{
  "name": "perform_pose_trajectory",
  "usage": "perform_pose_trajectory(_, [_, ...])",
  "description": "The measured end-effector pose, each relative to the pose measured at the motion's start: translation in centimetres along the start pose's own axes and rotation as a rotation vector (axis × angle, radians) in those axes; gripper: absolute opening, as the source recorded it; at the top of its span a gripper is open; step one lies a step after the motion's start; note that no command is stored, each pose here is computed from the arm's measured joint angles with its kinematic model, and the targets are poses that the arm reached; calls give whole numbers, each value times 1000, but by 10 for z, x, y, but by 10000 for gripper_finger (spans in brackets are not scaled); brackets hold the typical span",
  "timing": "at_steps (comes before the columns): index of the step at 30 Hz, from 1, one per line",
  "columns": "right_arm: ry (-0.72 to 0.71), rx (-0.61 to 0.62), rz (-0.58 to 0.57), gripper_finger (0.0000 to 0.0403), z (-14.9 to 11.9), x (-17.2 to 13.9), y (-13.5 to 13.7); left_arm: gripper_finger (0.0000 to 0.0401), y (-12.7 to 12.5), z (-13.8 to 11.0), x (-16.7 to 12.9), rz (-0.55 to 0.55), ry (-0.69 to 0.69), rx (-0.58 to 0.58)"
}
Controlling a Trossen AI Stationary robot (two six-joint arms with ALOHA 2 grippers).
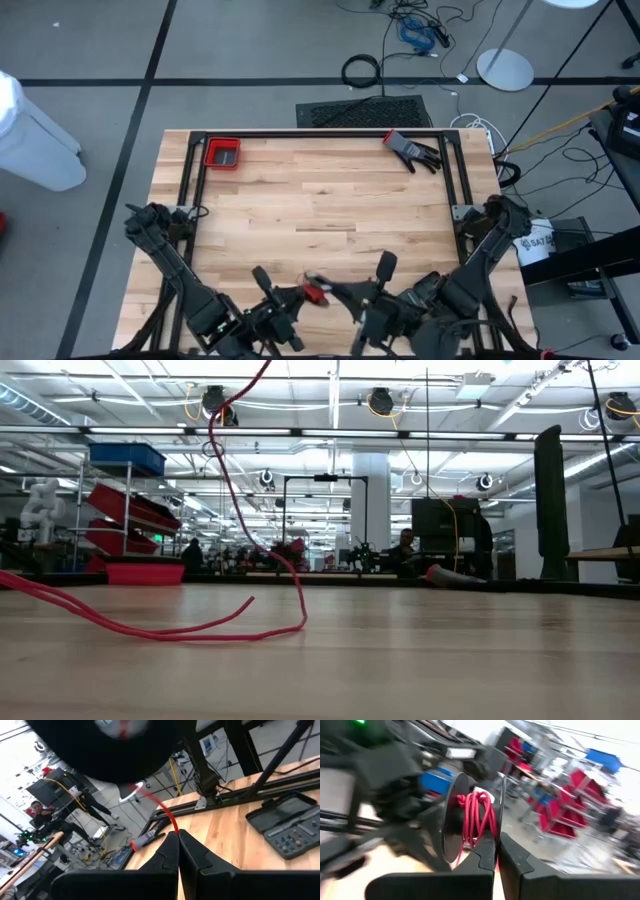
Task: Coil cords
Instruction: Coil the red wire onto the spool
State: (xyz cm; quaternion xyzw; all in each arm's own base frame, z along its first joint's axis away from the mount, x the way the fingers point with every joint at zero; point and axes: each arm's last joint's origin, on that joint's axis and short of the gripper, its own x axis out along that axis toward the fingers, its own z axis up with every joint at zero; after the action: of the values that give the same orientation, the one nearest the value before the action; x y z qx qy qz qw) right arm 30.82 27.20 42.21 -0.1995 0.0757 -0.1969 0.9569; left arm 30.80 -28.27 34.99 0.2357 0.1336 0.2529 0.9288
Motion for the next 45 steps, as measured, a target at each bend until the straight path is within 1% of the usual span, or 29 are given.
perform_pose_trajectory(4, [28, -35, -69, 0, -6, 11, 5, 0, -3, -3, 4, 7, 6, 7])
perform_pose_trajectory(9, [61, -70, -109, 0, -18, 32, 12, 0, -3, -3, 11, 20, 14, -21])
perform_pose_trajectory(12, [84, -93, -134, 0, -25, 47, 14, 0, -3, -3, 12, 14, 15, -23])
perform_pose_trajectory(17, [111, -144, -154, 0, -35, 61, 19, 0, -4, -3, 9, 0, 13, -14])
perform_pose_trajectory(22, [148, -196, -192, 0, -42, 66, 18, 0, -6, -2, 4, -12, 0, 17])
perform_pose_trajectory(26, [161, -221, -194, 0, -45, 65, 19, 0, -6, -1, -3, -14, -9, 19])
perform_pose_trajectory(32, [163, -224, -200, 0, -45, 65, 19, 0, -1, 3, -11, -21, -21, 6])
perform_pose_trajectory(35, [172, -244, -215, 0, -46, 64, 18, 0, 4, 6, -17, -31, -31, -10])
perform_pose_trajectory(39, [179, -264, -203, 0, -48, 64, 19, 0, 8, 11, -27, -46, -49, -38])
perform_pose_trajectory(42, [179, -281, -156, 0, -49, 64, 20, 0, 12, 13, -35, -54, -59, -49])
perform_pose_trajectory(45, [178, -285, -133, 0, -50, 64, 20, 0, 14, 14, -42, -32, -68, -35])
